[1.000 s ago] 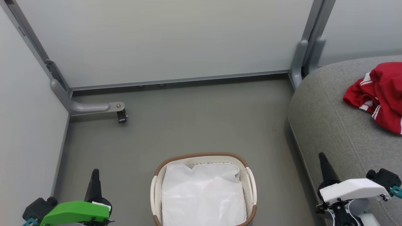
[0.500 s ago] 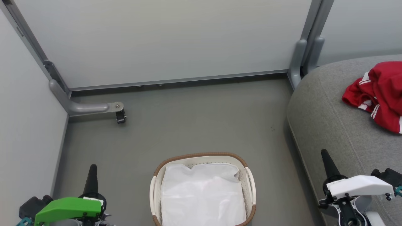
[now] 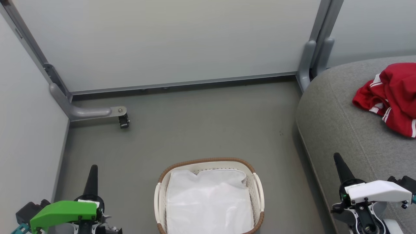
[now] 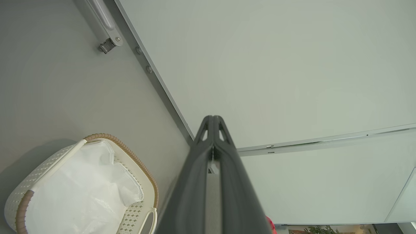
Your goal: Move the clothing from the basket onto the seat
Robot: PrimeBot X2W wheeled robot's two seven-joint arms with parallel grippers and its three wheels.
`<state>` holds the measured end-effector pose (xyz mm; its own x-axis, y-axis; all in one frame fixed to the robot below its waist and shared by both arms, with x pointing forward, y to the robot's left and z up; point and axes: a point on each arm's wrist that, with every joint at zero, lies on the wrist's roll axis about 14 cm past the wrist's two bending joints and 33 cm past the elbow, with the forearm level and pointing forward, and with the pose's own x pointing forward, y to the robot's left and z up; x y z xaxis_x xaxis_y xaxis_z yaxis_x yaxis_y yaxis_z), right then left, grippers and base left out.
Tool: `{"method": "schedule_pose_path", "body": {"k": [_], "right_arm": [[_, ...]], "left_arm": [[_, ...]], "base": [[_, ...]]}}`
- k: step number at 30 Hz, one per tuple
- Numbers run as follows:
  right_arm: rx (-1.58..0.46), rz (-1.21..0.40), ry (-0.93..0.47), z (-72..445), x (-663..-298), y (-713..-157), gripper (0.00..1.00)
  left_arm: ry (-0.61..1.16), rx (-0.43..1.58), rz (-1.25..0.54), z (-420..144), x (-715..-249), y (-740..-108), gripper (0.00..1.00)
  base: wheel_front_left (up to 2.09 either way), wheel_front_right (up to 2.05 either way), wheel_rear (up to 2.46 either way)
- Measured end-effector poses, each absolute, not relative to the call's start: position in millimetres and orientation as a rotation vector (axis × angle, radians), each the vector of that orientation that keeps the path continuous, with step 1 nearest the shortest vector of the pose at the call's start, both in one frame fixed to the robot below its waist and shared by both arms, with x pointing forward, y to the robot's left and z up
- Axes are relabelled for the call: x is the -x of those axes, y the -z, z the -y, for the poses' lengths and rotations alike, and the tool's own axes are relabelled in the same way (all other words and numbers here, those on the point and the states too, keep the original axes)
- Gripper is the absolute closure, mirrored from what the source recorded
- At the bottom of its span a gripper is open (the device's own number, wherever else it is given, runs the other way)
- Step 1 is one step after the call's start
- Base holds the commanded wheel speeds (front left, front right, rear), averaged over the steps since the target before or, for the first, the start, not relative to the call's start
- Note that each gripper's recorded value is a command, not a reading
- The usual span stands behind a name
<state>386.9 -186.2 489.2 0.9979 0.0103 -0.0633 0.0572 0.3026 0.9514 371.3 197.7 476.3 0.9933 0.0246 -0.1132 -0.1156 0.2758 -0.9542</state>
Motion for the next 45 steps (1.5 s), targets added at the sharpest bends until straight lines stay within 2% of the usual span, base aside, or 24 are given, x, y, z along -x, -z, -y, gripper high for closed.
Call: {"method": "schedule_pose_path", "body": {"k": [45], "right_arm": [[-1.576,-0.008,0.007,199.2,-387.6,-504.1,1.0]], "left_arm": [[-0.011,1.574,-0.009,-200.2,-387.6,-503.8,1.0]], "base": [[0.0,0.0,0.0]]}}
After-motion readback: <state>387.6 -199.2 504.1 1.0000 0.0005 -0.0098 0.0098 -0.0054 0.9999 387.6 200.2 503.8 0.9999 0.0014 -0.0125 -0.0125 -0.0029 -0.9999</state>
